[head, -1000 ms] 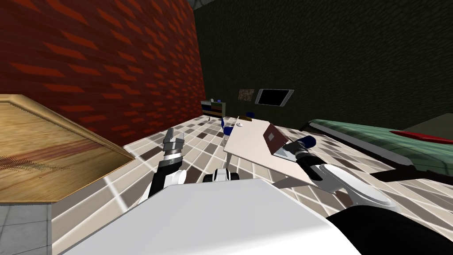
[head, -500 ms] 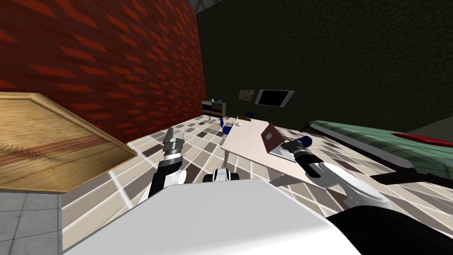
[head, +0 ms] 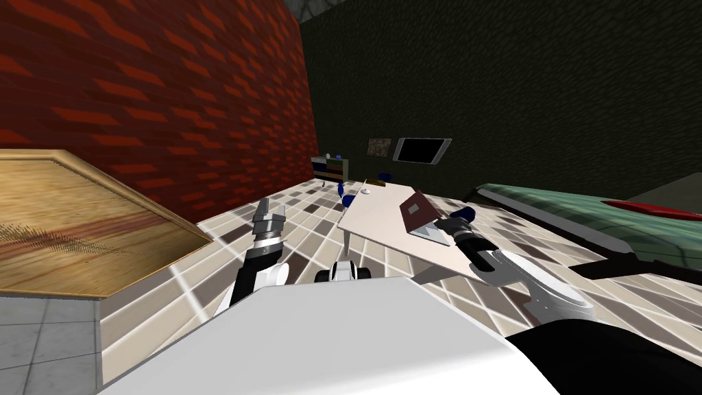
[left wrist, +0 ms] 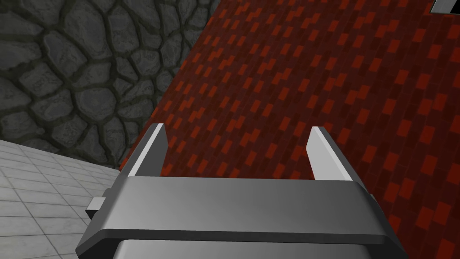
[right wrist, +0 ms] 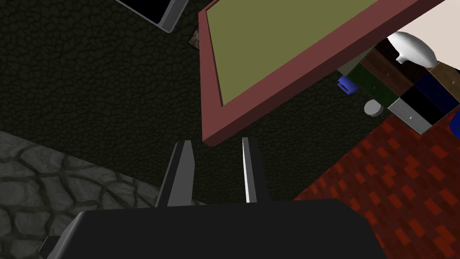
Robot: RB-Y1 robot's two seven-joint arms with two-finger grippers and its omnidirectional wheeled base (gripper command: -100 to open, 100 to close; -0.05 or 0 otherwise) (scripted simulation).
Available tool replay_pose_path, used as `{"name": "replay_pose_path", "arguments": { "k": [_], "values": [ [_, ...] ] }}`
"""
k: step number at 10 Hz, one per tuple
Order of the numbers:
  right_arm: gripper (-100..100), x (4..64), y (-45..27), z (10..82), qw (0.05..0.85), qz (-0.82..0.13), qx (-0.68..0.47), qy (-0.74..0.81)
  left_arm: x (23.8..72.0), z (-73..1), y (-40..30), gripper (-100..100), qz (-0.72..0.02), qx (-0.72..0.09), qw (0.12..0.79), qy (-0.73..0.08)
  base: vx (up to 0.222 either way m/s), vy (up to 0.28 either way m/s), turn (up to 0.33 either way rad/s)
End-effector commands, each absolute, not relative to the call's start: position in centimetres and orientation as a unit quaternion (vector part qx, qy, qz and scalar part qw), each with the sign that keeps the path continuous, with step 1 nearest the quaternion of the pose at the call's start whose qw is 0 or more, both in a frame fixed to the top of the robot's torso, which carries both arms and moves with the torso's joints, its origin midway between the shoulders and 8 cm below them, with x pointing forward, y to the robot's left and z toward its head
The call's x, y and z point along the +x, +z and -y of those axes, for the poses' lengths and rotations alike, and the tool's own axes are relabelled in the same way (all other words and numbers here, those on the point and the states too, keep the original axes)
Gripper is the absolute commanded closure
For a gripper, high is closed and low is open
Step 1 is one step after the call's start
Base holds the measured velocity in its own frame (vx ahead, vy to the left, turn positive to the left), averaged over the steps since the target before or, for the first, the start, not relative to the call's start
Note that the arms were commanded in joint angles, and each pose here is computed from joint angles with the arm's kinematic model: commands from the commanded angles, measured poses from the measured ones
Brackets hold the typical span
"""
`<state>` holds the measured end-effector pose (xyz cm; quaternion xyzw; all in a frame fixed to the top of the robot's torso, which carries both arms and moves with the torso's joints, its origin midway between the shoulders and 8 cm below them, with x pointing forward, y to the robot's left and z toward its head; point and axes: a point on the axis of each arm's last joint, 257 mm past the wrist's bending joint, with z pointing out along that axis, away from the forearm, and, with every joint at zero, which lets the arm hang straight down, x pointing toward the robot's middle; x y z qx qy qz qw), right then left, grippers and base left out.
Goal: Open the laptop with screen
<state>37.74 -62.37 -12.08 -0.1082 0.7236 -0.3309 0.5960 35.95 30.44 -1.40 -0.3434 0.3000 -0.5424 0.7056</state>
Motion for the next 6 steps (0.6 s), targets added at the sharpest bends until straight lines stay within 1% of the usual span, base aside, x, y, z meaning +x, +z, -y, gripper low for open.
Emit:
{"name": "replay_pose_path", "arguments": {
  "k": [1, 6],
  "values": [
    [100, 38.0, -14.0, 62.0, 0.614, -0.731, -0.065, -0.292, 36.0, -30.4, -1.4, 0, -0.300, -0.343, 0.706, -0.542, -0.081, -0.121, 0.039],
    [100, 39.0, -16.9, 61.2, 0.643, -0.733, 0.009, -0.224, 35.9, -30.4, -1.4, 0, -0.300, -0.343, 0.706, -0.542, -0.072, -0.110, 0.013]
  ]
}}
